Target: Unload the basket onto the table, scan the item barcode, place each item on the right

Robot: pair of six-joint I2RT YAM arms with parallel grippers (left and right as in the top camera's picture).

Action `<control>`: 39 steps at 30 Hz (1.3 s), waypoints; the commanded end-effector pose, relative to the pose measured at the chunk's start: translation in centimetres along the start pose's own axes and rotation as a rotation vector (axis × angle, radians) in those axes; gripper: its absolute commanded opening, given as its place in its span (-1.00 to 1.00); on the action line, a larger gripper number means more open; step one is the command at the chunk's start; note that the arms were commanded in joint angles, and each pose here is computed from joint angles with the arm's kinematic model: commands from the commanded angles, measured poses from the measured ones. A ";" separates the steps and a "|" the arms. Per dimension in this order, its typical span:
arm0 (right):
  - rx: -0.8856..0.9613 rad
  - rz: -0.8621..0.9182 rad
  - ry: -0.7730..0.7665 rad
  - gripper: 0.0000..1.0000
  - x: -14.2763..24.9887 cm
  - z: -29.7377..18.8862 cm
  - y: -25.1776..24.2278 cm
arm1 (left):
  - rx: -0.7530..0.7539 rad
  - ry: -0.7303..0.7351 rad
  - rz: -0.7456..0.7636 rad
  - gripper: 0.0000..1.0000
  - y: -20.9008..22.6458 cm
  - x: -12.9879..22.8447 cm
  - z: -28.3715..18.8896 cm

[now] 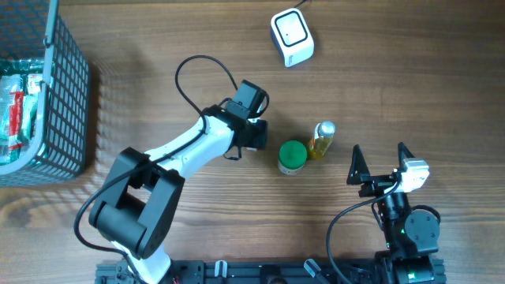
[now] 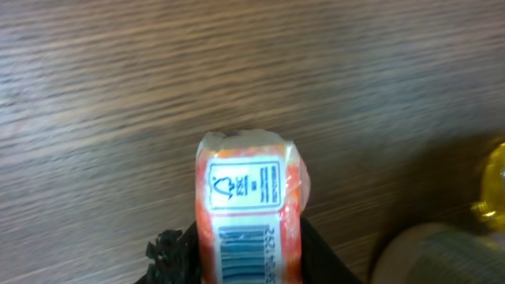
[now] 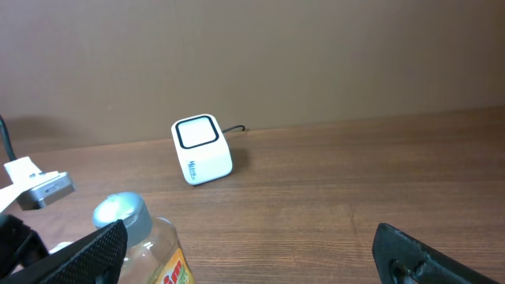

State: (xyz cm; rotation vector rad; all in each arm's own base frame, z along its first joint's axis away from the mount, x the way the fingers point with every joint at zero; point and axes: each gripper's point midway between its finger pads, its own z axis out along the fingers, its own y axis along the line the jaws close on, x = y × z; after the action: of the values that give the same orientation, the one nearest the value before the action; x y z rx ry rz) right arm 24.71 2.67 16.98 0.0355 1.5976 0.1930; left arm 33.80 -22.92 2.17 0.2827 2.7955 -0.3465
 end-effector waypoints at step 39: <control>-0.011 0.013 -0.001 0.99 0.0 0.0 0.2 | -0.864 -0.773 -0.410 1.00 37.0 -9.4 -42.4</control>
State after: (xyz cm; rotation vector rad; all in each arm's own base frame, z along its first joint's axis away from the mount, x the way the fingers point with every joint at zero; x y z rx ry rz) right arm 24.71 2.68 16.98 0.0352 1.5976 0.1933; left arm 39.41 18.67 38.34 -0.5802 1.8872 0.5555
